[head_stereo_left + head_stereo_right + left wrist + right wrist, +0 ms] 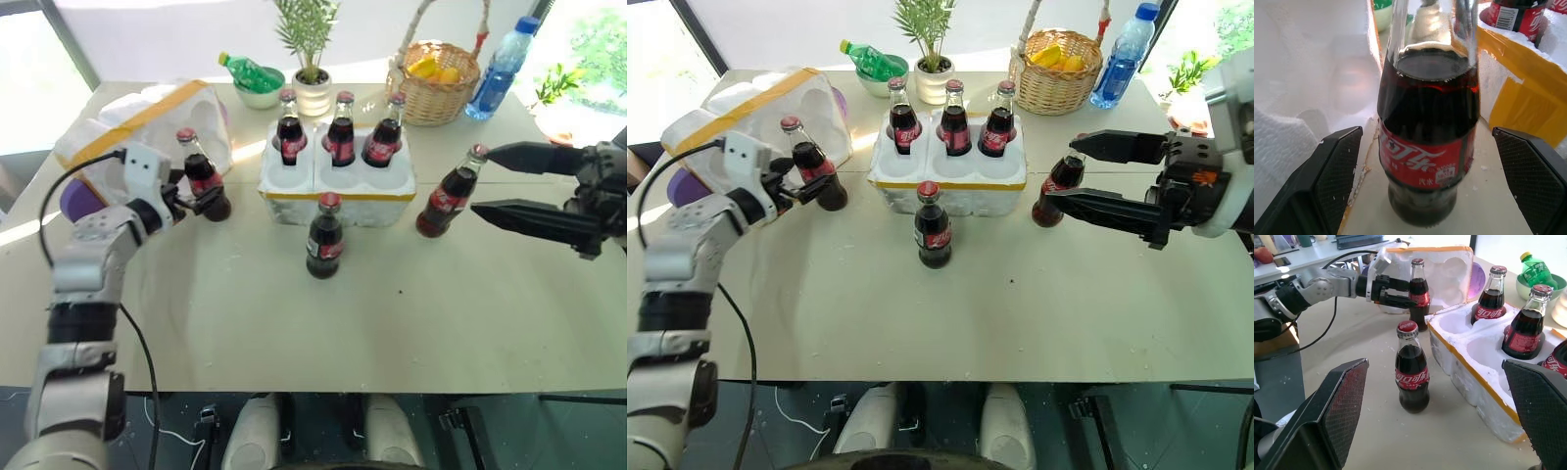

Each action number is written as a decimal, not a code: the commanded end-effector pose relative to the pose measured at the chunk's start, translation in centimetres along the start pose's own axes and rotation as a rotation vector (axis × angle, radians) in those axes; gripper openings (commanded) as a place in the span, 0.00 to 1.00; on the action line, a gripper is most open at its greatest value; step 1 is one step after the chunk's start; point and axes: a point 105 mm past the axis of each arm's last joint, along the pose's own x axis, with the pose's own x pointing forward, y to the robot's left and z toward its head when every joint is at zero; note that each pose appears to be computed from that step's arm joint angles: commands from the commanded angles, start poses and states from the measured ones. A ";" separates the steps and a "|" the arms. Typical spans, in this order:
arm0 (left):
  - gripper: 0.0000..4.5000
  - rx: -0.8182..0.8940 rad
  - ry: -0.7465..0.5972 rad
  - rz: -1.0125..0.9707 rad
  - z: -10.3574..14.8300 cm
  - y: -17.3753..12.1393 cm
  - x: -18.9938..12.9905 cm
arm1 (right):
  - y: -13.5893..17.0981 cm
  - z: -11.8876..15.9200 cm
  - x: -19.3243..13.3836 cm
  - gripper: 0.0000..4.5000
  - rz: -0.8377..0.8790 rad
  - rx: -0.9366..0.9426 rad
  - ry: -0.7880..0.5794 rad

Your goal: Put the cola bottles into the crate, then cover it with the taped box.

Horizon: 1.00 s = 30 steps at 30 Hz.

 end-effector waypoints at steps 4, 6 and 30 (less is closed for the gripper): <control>0.99 0.039 -0.014 -0.022 0.2 -0.4 2.7 | 0.1 1.4 0.6 1.00 0.008 -0.052 -0.057; 0.88 0.041 -0.015 -0.040 0.1 -0.6 2.8 | -0.1 1.5 0.8 1.00 -0.002 -0.050 -0.064; 0.63 0.024 -0.261 -0.839 17.3 -11.8 1.9 | -1.0 0.0 0.2 1.00 -0.153 -0.046 -0.043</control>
